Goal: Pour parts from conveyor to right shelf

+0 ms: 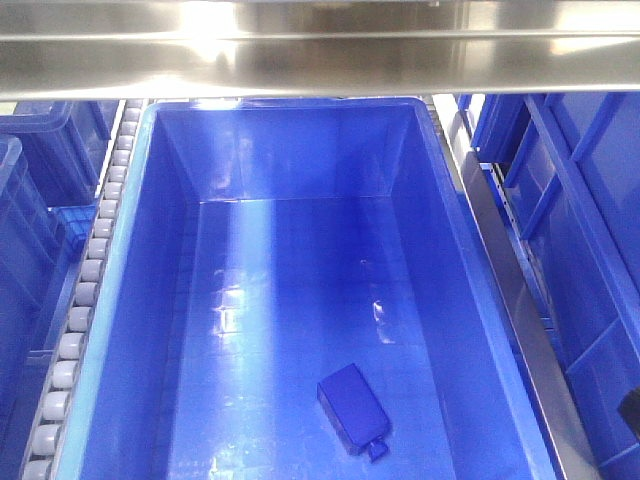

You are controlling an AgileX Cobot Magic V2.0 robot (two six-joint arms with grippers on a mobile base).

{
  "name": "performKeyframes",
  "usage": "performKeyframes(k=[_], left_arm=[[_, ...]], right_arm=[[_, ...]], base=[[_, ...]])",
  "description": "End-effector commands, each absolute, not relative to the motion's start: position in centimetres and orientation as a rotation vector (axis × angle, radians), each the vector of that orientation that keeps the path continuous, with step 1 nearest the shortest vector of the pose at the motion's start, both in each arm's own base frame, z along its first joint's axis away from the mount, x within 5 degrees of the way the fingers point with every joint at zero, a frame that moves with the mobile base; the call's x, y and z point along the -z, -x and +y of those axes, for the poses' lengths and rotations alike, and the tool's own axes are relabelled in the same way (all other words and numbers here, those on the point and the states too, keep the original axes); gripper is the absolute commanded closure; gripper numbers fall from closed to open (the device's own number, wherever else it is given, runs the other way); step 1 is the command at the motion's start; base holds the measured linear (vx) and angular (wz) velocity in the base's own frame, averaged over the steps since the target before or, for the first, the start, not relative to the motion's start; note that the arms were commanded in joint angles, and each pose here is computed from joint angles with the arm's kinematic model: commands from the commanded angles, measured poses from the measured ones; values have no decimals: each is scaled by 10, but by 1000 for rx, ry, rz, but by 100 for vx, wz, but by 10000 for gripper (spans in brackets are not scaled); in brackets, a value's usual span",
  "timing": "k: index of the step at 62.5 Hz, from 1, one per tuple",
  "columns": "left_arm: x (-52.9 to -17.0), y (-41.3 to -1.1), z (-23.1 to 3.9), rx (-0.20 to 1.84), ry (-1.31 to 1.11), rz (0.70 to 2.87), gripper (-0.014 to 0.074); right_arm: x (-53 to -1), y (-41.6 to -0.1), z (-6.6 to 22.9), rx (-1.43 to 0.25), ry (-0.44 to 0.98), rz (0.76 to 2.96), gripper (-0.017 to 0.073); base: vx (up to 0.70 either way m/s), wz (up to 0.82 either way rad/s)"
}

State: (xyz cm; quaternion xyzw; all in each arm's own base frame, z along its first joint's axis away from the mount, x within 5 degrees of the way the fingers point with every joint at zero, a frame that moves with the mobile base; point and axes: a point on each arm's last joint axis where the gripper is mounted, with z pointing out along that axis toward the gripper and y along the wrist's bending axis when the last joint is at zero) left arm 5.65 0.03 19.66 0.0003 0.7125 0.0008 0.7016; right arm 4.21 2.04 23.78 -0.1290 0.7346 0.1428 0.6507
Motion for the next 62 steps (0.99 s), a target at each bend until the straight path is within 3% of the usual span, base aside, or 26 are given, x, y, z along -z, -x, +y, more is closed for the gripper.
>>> performKeyframes(k=[1,21,62], left_arm=[[-194,-57,0,7,0,1526,600],[-194,-57,0,7,0,1526,600],[-194,-57,0,7,0,1526,600]], right_arm=[[-246,-41,17,-315,242,1565,568],[-211,-53,13,-275,103,1500,568],[-205,-54,13,-253,119,1433,568]], base=[[0,0],[0,0],[0,0]])
